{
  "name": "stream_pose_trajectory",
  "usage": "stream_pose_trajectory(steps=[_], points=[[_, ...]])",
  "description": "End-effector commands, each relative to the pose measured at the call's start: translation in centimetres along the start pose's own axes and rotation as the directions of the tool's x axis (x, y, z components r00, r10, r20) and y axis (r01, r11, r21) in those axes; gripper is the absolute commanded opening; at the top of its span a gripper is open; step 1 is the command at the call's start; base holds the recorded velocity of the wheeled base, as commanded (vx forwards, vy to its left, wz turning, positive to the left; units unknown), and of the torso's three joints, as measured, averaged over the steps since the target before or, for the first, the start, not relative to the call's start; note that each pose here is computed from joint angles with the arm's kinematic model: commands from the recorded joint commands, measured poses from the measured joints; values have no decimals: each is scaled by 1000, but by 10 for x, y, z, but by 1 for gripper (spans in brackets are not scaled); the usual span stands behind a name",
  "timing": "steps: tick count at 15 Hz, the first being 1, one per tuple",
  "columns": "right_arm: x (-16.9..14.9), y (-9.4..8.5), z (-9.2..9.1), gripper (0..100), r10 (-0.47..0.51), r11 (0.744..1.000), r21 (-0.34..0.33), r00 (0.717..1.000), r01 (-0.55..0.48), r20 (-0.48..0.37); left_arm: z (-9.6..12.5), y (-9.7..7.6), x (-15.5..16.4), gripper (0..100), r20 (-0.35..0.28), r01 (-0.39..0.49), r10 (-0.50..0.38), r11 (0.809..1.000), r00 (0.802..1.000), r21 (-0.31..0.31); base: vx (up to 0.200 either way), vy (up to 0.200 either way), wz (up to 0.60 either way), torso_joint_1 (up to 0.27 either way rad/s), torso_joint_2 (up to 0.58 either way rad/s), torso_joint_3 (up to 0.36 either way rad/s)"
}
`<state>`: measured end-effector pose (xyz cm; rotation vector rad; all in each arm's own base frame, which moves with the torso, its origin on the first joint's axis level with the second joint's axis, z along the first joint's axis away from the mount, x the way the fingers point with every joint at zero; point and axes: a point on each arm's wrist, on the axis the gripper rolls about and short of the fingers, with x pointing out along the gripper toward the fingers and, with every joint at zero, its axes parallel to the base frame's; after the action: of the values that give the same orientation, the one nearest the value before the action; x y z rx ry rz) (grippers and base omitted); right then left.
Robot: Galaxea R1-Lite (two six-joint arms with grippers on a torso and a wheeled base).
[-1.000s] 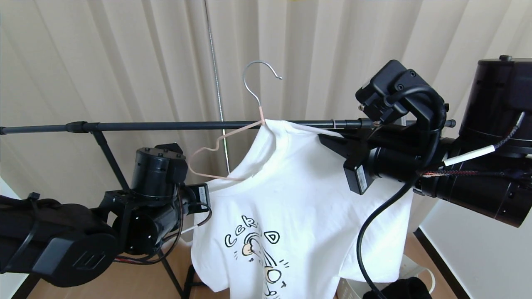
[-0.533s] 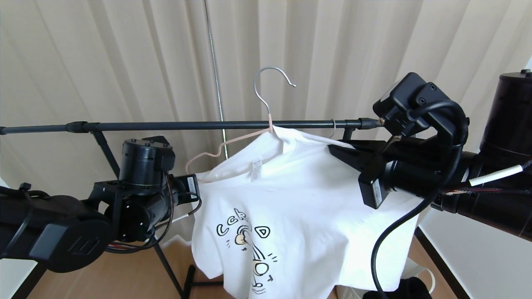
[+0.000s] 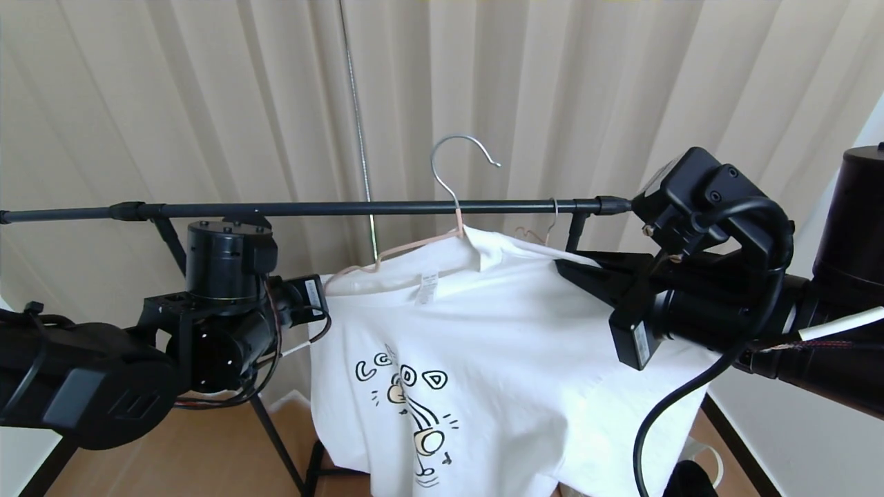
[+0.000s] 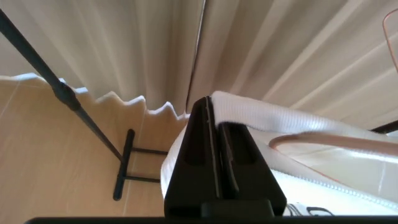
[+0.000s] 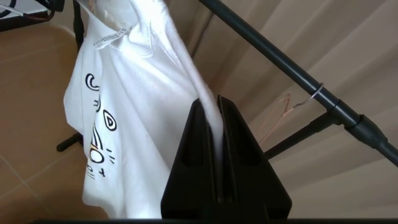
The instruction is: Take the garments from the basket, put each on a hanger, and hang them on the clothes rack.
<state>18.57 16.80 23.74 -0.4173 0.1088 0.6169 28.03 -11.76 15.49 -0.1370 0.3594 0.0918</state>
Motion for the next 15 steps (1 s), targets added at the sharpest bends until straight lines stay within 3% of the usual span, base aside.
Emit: stream_pose_trajectory(steps=[1, 4, 5, 8, 12, 15], points=[[3, 2, -4, 0, 8, 1000, -3, 1000, -8, -15, 4, -2, -11, 0, 20, 26, -26, 1000, 999, -5, 0, 0, 0, 0, 0, 0], [7, 5, -10, 0, 15, 1000, -2, 999, -15, -40, 7, -12, -32, 0, 44, 91, -92, 996, 995, 4, 0, 0, 0, 0, 0, 0], [8, 6, -12, 0, 20, 1000, 21, 999, -19, -47, 5, -14, -42, 0, 47, 117, -119, 992, 992, 44, 0, 0, 0, 0, 0, 0], [7, 11, -19, 0, 12, 997, 73, 1000, -10, -22, 3, -28, -64, 0, 52, 200, -204, 977, 977, 75, 0, 0, 0, 0, 0, 0], [2, 14, -33, 0, -3, 992, 126, 1000, 1, 23, 0, -34, -71, 0, 49, 225, -240, 953, 970, 204, 0, 0, 0, 0, 0, 0], [-6, 17, -44, 0, -1, 991, 135, 999, -5, 44, 3, -38, -72, 0, 58, 225, -247, 939, 967, 259, 0, 0, 0, 0, 0, 0]])
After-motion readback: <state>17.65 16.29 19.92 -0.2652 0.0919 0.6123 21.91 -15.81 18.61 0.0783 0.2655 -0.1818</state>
